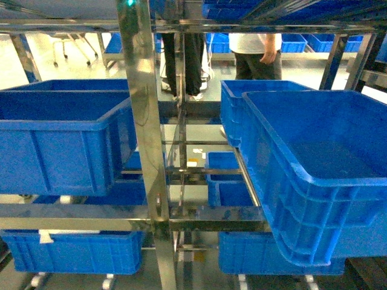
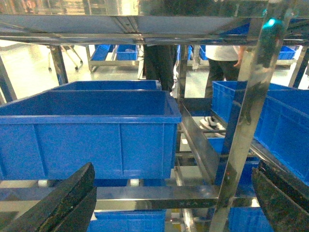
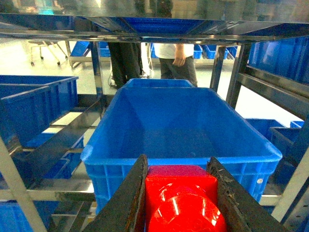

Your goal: Pick red block from blue box to shelf

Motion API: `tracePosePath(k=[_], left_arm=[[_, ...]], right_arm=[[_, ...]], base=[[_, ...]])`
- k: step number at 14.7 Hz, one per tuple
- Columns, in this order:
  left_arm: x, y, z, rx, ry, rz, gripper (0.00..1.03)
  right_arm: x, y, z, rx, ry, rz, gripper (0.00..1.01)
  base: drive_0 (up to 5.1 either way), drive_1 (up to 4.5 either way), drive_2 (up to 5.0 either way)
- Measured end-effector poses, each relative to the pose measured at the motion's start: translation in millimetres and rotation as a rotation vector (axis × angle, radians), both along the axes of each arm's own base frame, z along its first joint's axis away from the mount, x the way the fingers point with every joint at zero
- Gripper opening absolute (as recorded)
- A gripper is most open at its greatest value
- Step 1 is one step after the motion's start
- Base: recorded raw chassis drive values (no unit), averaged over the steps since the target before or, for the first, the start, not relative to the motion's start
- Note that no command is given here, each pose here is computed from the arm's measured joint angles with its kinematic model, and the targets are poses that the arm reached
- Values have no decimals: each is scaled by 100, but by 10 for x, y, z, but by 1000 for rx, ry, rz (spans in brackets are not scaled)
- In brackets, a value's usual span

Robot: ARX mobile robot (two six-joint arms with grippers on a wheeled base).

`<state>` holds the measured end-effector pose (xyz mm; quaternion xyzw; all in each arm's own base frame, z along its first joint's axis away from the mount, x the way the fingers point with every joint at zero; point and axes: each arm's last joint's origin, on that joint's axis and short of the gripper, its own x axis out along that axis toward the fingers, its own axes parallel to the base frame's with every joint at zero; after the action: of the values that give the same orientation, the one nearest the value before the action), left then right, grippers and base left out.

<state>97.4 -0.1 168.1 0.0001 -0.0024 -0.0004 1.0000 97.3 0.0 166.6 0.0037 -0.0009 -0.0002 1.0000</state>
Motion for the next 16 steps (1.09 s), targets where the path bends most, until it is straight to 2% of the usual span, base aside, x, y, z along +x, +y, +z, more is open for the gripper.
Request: tracePosePath(k=[3, 16], left_arm=[[0, 0, -4, 0, 5, 0, 98], [0, 0, -3, 0, 3, 0, 98]], right_arm=[[0, 0, -3, 0, 3, 0, 28], [0, 0, 1, 0, -1, 0, 28]], base=[[0, 275, -276], [0, 0, 0]])
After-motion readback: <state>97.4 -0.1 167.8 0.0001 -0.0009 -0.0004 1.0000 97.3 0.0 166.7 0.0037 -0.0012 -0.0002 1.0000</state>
